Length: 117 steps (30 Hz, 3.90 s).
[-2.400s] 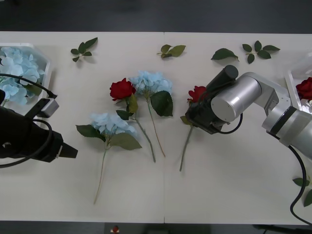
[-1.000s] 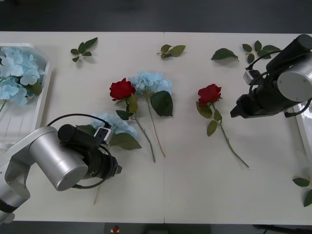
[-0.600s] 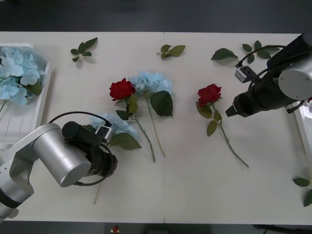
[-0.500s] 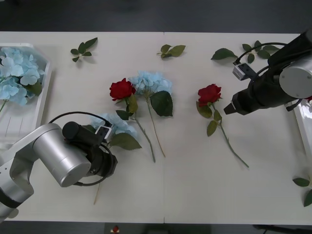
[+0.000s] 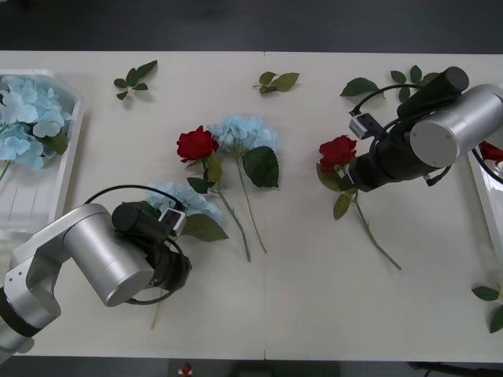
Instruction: Put the red flowers into the right box and the blue flowers into the left box
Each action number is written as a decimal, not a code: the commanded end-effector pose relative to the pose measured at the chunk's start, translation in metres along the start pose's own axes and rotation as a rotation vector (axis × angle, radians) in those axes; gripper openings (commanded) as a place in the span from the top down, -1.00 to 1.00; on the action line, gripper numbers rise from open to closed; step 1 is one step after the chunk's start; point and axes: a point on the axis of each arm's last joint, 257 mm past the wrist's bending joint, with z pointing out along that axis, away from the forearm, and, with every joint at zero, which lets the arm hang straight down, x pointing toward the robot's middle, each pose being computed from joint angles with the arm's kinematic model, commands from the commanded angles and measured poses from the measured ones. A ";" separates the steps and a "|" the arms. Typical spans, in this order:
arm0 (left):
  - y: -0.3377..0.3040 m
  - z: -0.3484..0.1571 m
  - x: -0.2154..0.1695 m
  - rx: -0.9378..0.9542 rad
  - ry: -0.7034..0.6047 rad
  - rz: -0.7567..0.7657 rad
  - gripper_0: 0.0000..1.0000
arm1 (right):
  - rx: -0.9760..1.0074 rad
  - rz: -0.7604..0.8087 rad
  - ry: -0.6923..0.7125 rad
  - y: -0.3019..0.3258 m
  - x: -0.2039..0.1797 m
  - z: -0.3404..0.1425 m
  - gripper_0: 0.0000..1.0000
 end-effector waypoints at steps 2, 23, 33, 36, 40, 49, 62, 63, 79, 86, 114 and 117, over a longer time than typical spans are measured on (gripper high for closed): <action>0.003 -0.003 -0.010 -0.011 -0.016 -0.022 1.00 | 0.016 -0.044 -0.034 0.002 -0.022 -0.001 -1.00; 0.021 -0.068 -0.052 -0.045 -0.152 -0.031 1.00 | 0.036 -0.053 -0.036 0.002 -0.013 0.037 -1.00; 0.063 -0.156 -0.067 -0.031 -0.196 -0.105 1.00 | 0.037 -0.082 -0.028 0.004 -0.009 0.041 -0.68; 0.089 -0.179 -0.072 -0.032 -0.217 -0.121 1.00 | 0.037 -0.091 -0.027 0.004 -0.009 0.042 -0.40; 0.137 -0.205 -0.076 -0.056 -0.223 -0.141 1.00 | 0.037 -0.102 -0.026 0.004 -0.007 0.045 -0.15; 0.244 -0.236 -0.092 -0.116 -0.196 -0.153 1.00 | 0.040 -0.124 -0.026 0.004 -0.006 0.050 0.36; 0.385 -0.259 -0.109 -0.183 -0.207 -0.175 1.00 | 0.044 -0.150 -0.032 0.003 -0.007 0.052 0.86; 0.395 -0.259 -0.108 -0.197 -0.210 -0.180 1.00 | 0.045 -0.152 -0.031 0.002 -0.007 0.051 0.90; 0.464 -0.204 -0.085 -0.443 -0.137 -0.098 1.00 | 0.031 -0.073 -0.023 -0.042 -0.011 -0.029 0.97; 0.469 -0.177 -0.069 -0.486 -0.078 -0.105 1.00 | 0.124 0.010 0.035 -0.105 0.002 -0.114 0.98; 0.426 -0.263 -0.086 -0.191 -0.231 -0.047 -1.00 | 0.840 0.108 0.240 -0.356 0.108 -0.227 0.99; 0.401 -0.270 -0.087 -0.094 -0.238 -0.037 -1.00 | 0.862 0.095 0.223 -0.367 0.113 -0.213 0.99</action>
